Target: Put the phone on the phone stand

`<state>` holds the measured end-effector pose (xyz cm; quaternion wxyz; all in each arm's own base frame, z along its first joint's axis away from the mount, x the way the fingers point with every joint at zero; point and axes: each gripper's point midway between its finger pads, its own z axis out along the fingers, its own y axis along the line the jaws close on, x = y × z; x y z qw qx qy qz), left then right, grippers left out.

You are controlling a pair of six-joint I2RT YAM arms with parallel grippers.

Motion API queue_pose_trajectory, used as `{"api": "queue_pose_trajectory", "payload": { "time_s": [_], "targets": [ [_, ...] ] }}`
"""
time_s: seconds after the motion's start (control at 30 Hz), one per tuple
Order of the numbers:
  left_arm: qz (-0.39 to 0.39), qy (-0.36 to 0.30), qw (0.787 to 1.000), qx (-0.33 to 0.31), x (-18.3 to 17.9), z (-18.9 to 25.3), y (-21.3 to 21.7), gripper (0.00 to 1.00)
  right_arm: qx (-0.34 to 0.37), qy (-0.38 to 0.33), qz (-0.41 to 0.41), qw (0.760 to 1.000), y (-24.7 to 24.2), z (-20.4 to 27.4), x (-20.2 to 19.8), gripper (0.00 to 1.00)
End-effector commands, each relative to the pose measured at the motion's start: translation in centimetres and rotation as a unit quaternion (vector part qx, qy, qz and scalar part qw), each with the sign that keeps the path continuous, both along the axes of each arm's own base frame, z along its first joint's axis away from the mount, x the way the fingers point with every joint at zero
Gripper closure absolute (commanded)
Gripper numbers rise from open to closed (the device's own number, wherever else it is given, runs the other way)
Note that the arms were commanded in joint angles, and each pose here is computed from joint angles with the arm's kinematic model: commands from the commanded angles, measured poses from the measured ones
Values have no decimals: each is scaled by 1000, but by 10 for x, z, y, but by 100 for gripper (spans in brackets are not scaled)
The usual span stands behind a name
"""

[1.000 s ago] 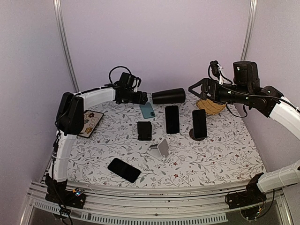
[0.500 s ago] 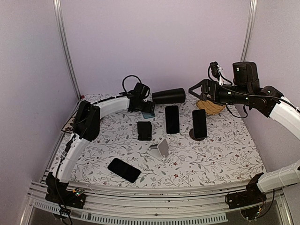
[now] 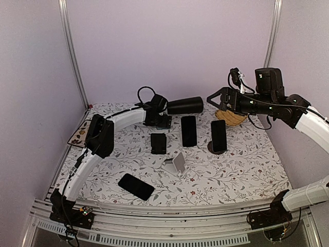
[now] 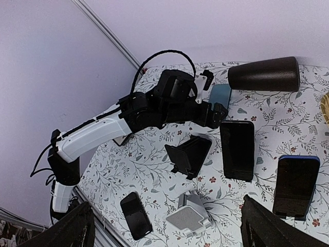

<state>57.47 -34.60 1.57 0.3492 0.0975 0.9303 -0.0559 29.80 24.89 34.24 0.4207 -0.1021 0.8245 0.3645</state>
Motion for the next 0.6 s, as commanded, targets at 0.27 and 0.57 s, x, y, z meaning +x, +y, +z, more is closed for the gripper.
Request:
{"api": "queue_pose_trajectory", "payload": {
  "time_s": [0.27, 0.57],
  "targets": [
    [59, 103, 992, 30, -25, -43, 59, 10, 28, -7, 13, 999, 6, 7, -3, 1],
    [-24, 126, 992, 20, -26, -50, 41, 7, 45, -13, 9, 999, 3, 12, -6, 1]
  ]
}}
